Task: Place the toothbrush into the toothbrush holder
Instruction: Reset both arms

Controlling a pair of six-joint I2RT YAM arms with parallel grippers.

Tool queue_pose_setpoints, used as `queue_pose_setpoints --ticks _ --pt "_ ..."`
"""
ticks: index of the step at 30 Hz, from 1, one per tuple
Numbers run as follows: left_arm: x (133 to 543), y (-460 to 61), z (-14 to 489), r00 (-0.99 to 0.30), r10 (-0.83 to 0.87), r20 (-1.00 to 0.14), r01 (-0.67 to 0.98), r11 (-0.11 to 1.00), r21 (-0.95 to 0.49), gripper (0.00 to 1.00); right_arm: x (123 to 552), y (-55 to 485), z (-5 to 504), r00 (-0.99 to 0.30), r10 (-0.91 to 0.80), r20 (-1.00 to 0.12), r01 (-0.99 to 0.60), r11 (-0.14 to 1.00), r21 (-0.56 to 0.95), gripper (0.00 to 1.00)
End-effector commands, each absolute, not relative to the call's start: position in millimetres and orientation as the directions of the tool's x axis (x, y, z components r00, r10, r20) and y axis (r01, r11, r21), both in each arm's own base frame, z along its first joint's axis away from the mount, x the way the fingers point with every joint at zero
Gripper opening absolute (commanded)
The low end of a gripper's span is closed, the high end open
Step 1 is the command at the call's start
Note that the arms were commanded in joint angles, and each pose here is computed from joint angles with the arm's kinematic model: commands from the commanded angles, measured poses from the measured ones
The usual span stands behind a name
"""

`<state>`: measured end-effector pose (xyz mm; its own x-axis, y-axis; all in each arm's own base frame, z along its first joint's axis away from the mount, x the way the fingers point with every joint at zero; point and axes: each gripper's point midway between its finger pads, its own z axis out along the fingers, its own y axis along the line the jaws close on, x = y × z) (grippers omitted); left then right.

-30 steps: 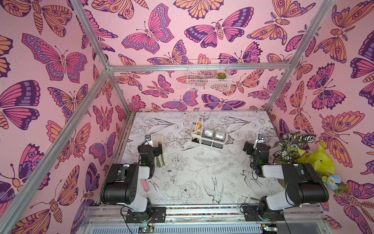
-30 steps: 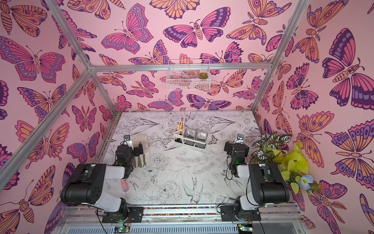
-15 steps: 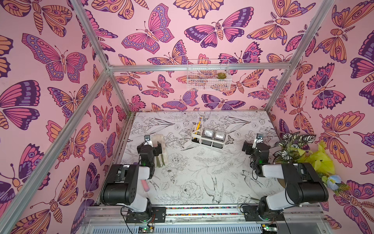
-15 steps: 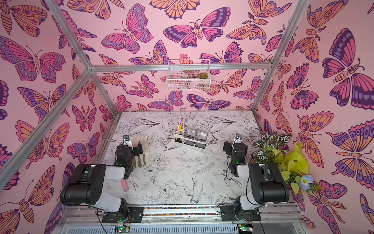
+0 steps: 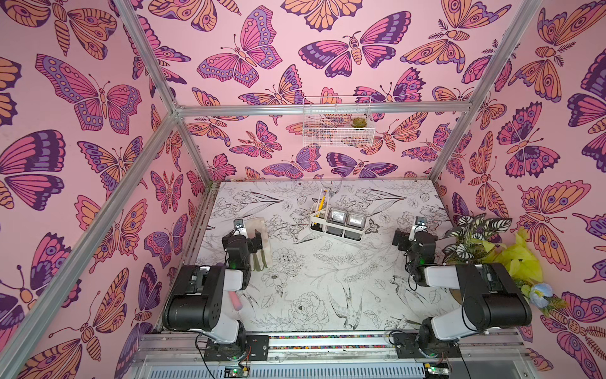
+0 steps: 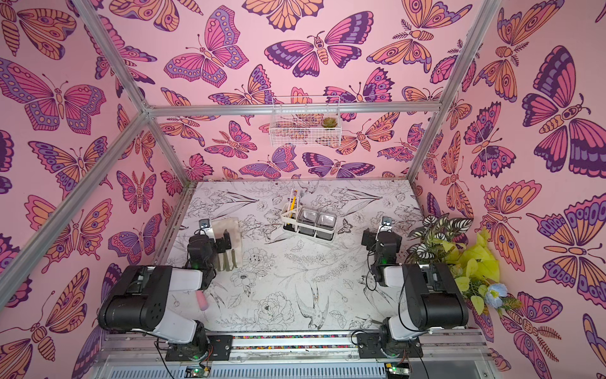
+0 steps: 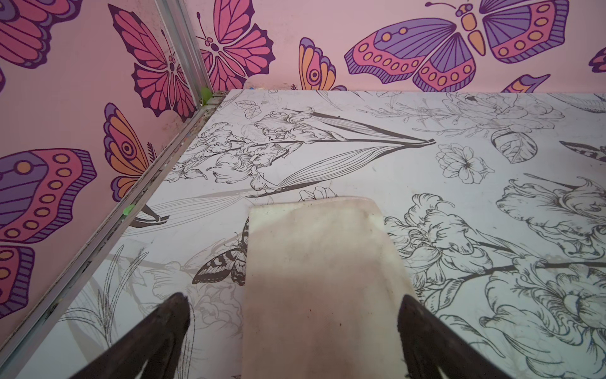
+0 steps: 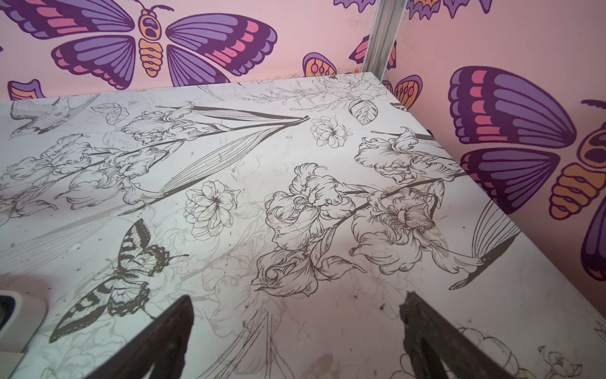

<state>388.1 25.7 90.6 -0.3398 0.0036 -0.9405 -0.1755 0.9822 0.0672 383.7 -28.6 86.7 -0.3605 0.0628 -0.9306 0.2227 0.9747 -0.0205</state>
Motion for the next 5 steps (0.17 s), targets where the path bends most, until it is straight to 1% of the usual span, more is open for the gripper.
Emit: queue_pose_setpoints --ticks 1,5 --pt "389.9 26.7 91.0 -0.335 -0.003 -0.942 -0.182 0.981 0.061 1.0 388.9 -28.4 96.1 -0.342 0.067 -0.937 0.23 0.973 -0.014 0.99" --pt "389.1 27.4 91.4 -0.334 -0.002 -0.943 -0.183 0.981 0.063 1.0 388.6 -28.6 96.4 -0.34 0.068 -0.938 0.231 0.973 -0.014 0.99"
